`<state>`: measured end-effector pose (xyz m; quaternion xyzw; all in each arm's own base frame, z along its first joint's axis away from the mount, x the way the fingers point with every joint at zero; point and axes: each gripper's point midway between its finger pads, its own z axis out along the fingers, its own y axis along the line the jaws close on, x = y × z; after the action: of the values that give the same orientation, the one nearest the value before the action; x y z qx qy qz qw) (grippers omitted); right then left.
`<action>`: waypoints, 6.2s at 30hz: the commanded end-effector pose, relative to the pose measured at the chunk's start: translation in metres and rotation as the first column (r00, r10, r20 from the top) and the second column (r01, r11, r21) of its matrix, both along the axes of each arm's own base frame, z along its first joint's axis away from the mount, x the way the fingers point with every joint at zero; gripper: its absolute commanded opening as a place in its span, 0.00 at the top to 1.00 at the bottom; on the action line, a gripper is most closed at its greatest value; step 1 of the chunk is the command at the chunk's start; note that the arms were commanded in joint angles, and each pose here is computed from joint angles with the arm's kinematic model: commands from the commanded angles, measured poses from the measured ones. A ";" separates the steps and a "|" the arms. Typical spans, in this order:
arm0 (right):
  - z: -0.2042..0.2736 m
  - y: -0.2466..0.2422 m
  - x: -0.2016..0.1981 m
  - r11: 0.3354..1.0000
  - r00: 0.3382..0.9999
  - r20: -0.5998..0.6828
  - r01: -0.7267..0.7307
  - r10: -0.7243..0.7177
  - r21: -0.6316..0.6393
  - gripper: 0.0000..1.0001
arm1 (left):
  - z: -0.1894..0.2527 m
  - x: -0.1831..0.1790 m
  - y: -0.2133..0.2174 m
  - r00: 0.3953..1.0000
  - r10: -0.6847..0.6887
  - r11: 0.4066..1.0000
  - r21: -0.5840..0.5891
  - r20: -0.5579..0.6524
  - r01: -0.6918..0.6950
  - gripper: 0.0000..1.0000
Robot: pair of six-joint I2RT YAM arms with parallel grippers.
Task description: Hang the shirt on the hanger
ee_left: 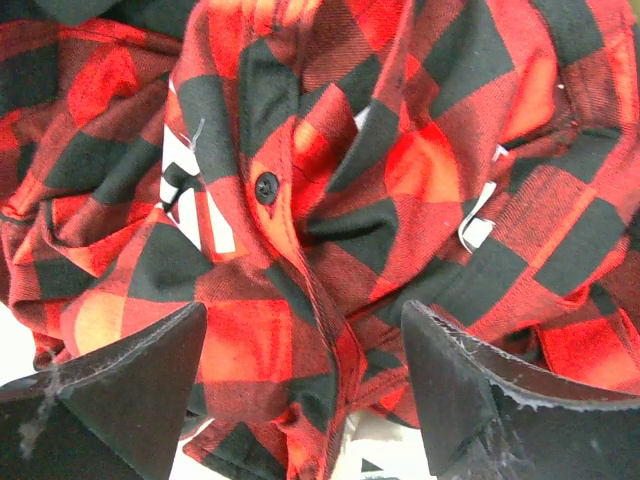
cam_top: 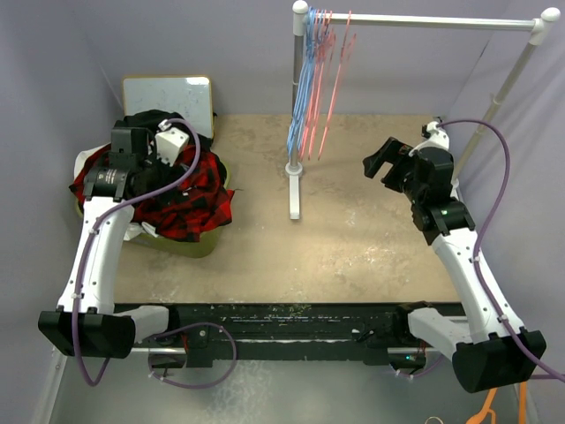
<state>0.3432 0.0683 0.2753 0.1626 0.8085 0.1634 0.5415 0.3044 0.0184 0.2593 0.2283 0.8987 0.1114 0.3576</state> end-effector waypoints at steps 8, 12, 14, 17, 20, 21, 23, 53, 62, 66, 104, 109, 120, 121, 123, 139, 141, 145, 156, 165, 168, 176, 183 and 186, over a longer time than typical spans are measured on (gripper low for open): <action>0.098 0.097 -0.064 0.754 0.674 0.378 -0.647 0.634 -0.111 0.00 | -0.005 0.011 0.003 1.000 0.020 1.000 0.008 0.022 -0.020 1.00; 0.147 0.141 -0.161 0.442 0.226 0.549 -0.846 0.805 -0.299 0.00 | 0.048 -0.021 -0.040 0.978 -0.180 0.971 -0.141 0.105 0.194 1.00; 0.162 0.150 -0.180 0.418 0.152 0.553 -0.818 0.819 -0.395 0.00 | 0.083 -0.048 -0.069 0.927 -0.315 0.913 -0.203 0.203 0.354 1.00; 0.171 0.165 -0.170 0.436 0.143 0.538 -0.768 0.831 -0.469 0.00 | 0.116 -0.079 -0.091 0.864 -0.401 0.846 -0.238 0.305 0.477 0.99; 0.161 0.198 -0.150 0.428 0.103 0.515 -0.706 0.851 -0.564 0.00 | 0.124 -0.092 -0.098 0.844 -0.429 0.821 -0.251 0.322 0.513 0.97; 0.156 0.214 -0.144 0.411 0.077 0.497 -0.679 0.865 -0.609 0.00 | 0.124 -0.095 -0.098 0.841 -0.434 0.818 -0.250 0.324 0.518 0.96; 0.146 0.245 -0.127 0.379 0.060 0.434 -0.601 0.899 -0.704 0.00 | 0.124 -0.101 -0.100 0.834 -0.447 0.809 -0.253 0.323 0.531 0.96; 0.289 0.310 -0.138 0.514 -0.092 0.645 -0.525 0.759 -0.679 1.00 | 0.257 -0.136 -0.106 0.635 -0.405 0.790 -0.098 0.658 0.605 1.00; 0.327 0.260 -0.132 0.636 0.084 0.682 -0.460 0.726 -0.620 0.72 | 0.339 -0.127 -0.149 0.435 -0.433 0.590 -0.116 0.790 0.799 1.00; 0.259 0.268 -0.135 0.600 0.174 0.658 -0.622 0.733 -0.503 0.01 | 0.339 -0.110 -0.154 0.451 -0.420 0.560 -0.166 0.788 0.812 1.00; 0.146 0.423 -0.183 0.385 0.181 0.409 -0.778 0.894 -0.497 0.86 | 0.239 -0.042 -0.131 0.712 -0.297 0.701 -0.361 0.636 0.615 1.00; 0.090 0.386 -0.181 0.382 0.262 0.293 -0.770 0.919 -0.511 1.00 | 0.182 -0.048 -0.109 0.804 -0.288 0.799 -0.333 0.520 0.501 1.00; -0.057 0.315 -0.303 -0.078 -0.022 -0.194 -0.955 0.981 -0.286 1.00 | 0.076 -0.119 -0.113 0.692 -0.714 0.650 -0.271 0.102 0.710 0.01; -0.068 0.310 -0.308 -0.099 -0.036 -0.235 -0.960 0.971 -0.263 1.00 | 0.087 -0.111 -0.115 0.686 -0.718 0.643 -0.265 0.120 0.719 0.01; -0.086 0.303 -0.317 -0.106 -0.032 -0.292 -0.964 0.956 -0.244 1.00 | 0.105 -0.097 -0.124 0.648 -0.745 0.607 -0.240 0.160 0.757 0.01; -0.172 0.256 -0.400 0.225 0.289 -0.413 -0.954 0.864 -0.196 1.00 | -0.001 -0.070 -0.273 0.253 -0.944 0.322 -0.430 -0.212 0.843 0.01; -0.182 0.252 -0.414 0.229 0.307 -0.407 -0.946 0.860 -0.228 1.00 | -0.009 -0.076 -0.281 0.211 -0.952 0.291 -0.452 -0.221 0.843 0.01; -0.194 0.249 -0.433 0.256 0.349 -0.357 -0.925 0.866 -0.281 1.00 | -0.036 -0.109 -0.290 0.090 -0.956 0.226 -0.500 -0.281 0.836 0.01; -0.208 0.231 -0.432 0.318 0.478 -0.256 -0.816 0.840 -0.482 1.00 | -0.090 -0.161 -0.316 -0.112 -0.919 0.167 -0.631 -0.378 0.758 0.01; -0.208 0.222 -0.434 0.351 0.545 -0.222 -0.750 0.808 -0.561 1.00 | -0.120 -0.198 -0.336 -0.255 -0.884 0.127 -0.725 -0.393 0.677 0.01; -0.208 0.221 -0.435 0.359 0.550 -0.214 -0.745 0.808 -0.562 1.00 | -0.131 -0.209 -0.330 -0.289 -0.859 0.137 -0.733 -0.422 0.666 0.01; -0.206 0.222 -0.435 0.373 0.556 -0.185 -0.733 0.810 -0.569 1.00 | -0.151 -0.211 -0.322 -0.274 -0.837 0.192 -0.724 -0.473 0.662 0.35; -0.201 0.218 -0.431 0.417 0.586 -0.153 -0.713 0.796 -0.564 1.00 | -0.145 -0.189 -0.331 -0.119 -0.872 0.231 -0.614 -0.474 0.755 1.00; -0.191 0.208 -0.420 0.517 0.655 -0.088 -0.665 0.751 -0.539 1.00 | -0.121 -0.171 -0.341 0.008 -0.917 0.235 -0.522 -0.399 0.820 1.00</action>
<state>-0.0899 0.2810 0.0613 -0.4203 0.7681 0.1383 0.4629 0.1090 -0.3033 0.0935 0.7194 0.6138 -0.3048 -0.1132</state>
